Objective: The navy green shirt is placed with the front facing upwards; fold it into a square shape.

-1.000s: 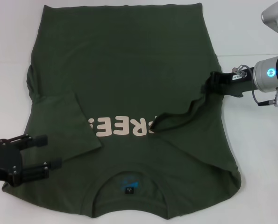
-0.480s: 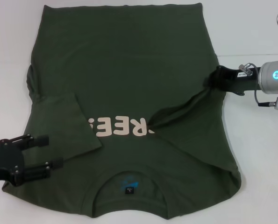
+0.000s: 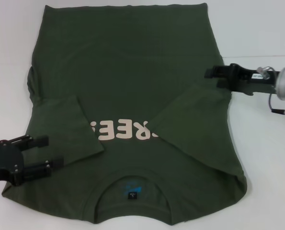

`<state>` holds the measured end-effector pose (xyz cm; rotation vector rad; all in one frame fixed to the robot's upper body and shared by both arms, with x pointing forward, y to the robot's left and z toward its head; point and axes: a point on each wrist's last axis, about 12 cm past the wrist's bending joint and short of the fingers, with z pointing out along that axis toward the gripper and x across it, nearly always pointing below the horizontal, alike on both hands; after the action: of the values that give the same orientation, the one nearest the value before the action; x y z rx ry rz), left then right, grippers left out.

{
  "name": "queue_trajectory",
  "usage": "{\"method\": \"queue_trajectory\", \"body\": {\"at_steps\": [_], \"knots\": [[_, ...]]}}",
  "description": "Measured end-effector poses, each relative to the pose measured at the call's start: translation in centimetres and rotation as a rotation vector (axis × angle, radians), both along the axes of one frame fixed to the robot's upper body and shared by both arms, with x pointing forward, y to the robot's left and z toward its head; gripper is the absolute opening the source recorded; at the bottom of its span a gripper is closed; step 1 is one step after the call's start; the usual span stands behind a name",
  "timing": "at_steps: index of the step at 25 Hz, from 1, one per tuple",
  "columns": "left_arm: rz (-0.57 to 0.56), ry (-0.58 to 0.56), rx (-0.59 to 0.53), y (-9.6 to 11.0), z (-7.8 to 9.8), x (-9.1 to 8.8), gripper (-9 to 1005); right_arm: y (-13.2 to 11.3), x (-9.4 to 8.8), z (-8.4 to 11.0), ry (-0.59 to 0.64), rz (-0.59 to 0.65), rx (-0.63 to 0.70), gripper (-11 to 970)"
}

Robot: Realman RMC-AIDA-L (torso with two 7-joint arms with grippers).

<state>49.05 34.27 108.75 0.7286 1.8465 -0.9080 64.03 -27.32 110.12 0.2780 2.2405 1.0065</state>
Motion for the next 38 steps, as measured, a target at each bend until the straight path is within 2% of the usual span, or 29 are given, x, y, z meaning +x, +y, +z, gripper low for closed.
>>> {"method": "queue_trajectory", "body": {"at_steps": [2, 7, 12, 15, 19, 24, 29, 38], "knots": [[0.009, 0.017, -0.011, 0.1, 0.1, 0.1, 809, -0.7, -0.5, 0.1, -0.019, -0.004, 0.039, 467], [0.052, 0.095, -0.061, 0.4, 0.4, 0.3, 809, -3.2, -2.2, -0.1, -0.09, -0.015, 0.101, 715], [0.12, 0.271, -0.116, 1.7, 1.5, 0.8, 809, -5.0, -5.0, 0.2, -0.232, 0.046, 0.178, 905], [0.194, 0.438, -0.123, 3.3, 2.5, 1.1, 809, -6.5, -7.0, 0.5, -0.311, 0.072, 0.216, 918], [0.304, 0.681, -0.108, 5.1, 3.1, 1.5, 809, -8.0, -9.1, 0.2, -0.374, 0.097, 0.202, 930], [0.383, 0.839, -0.091, 5.4, 2.8, 1.9, 809, -8.7, -11.1, -1.2, -0.387, 0.098, 0.166, 930], [0.431, 0.903, -0.03, 5.5, 2.3, 2.2, 809, -9.1, -11.9, -1.7, -0.382, 0.092, 0.156, 931], [0.486, 0.929, 0.131, 5.4, 1.6, 2.8, 807, -9.3, -11.9, -1.7, -0.38, 0.095, 0.152, 932]]}}
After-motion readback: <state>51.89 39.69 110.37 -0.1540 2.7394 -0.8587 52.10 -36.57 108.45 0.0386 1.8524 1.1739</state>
